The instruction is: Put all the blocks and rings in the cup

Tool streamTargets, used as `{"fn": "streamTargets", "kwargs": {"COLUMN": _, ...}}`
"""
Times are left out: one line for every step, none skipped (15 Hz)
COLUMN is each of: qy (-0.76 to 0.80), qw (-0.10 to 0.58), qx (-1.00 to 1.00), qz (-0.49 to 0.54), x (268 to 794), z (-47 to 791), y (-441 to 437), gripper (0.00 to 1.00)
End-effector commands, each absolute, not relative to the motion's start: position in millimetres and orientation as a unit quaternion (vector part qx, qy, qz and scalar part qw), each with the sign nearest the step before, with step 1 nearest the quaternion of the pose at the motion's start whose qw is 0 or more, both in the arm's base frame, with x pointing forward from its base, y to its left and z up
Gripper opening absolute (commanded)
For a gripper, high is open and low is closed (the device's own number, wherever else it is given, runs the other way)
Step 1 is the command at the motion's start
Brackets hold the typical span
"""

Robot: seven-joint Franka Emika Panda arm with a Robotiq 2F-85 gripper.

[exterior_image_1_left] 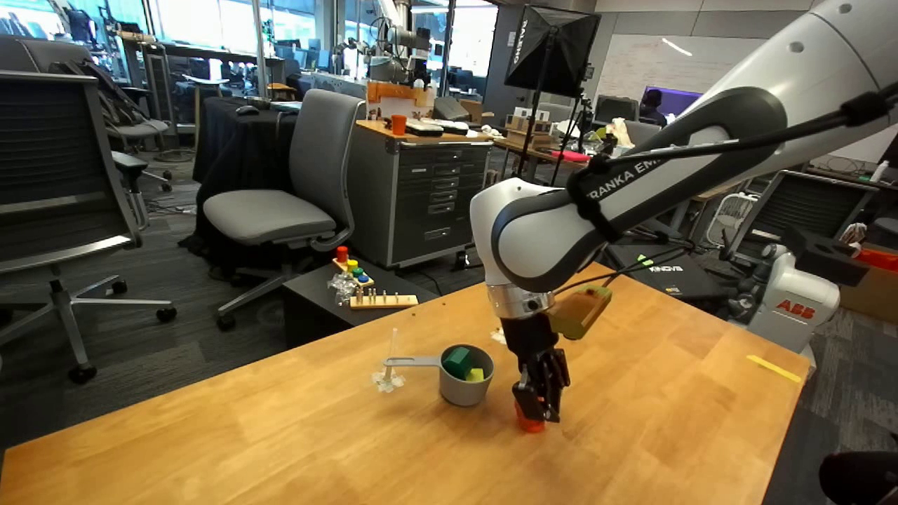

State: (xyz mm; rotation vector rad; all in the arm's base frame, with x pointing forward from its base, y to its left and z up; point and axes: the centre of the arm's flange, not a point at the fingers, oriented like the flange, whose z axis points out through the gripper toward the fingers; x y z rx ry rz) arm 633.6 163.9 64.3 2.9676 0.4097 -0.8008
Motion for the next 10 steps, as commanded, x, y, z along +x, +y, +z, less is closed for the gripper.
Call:
{"fn": "streamTargets", "kwargs": {"qy": 0.141, "qw": 0.024, "qx": 0.957, "qz": -0.254, "x": 635, "z": 72, "y": 158, "gripper": 0.18}}
{"fn": "streamTargets", "kwargs": {"qy": 0.139, "qw": 0.024, "qx": 0.956, "qz": -0.256, "x": 634, "z": 72, "y": 157, "gripper": 0.32}}
{"fn": "streamTargets", "kwargs": {"qy": 0.137, "qw": 0.024, "qx": 0.956, "qz": -0.258, "x": 635, "z": 72, "y": 156, "gripper": 0.37}}
{"fn": "streamTargets", "kwargs": {"qy": 0.134, "qw": 0.025, "qx": 0.956, "qz": -0.259, "x": 635, "z": 73, "y": 156, "gripper": 0.46}}
{"fn": "streamTargets", "kwargs": {"qy": 0.133, "qw": 0.024, "qx": 0.956, "qz": -0.261, "x": 635, "z": 74, "y": 156, "gripper": 0.52}}
{"fn": "streamTargets", "kwargs": {"qy": 0.132, "qw": 0.027, "qx": 0.956, "qz": -0.261, "x": 635, "z": 76, "y": 156, "gripper": 0.61}}
{"fn": "streamTargets", "kwargs": {"qy": 0.131, "qw": 0.026, "qx": 0.956, "qz": -0.260, "x": 634, "z": 78, "y": 156, "gripper": 0.68}}
{"fn": "streamTargets", "kwargs": {"qy": 0.132, "qw": 0.027, "qx": 0.956, "qz": -0.260, "x": 634, "z": 81, "y": 156, "gripper": 0.77}}
{"fn": "streamTargets", "kwargs": {"qy": 0.132, "qw": 0.029, "qx": 0.957, "qz": -0.258, "x": 633, "z": 85, "y": 156, "gripper": 0.84}}
{"fn": "streamTargets", "kwargs": {"qy": 0.133, "qw": 0.029, "qx": 0.957, "qz": -0.255, "x": 633, "z": 88, "y": 155, "gripper": 0.90}}
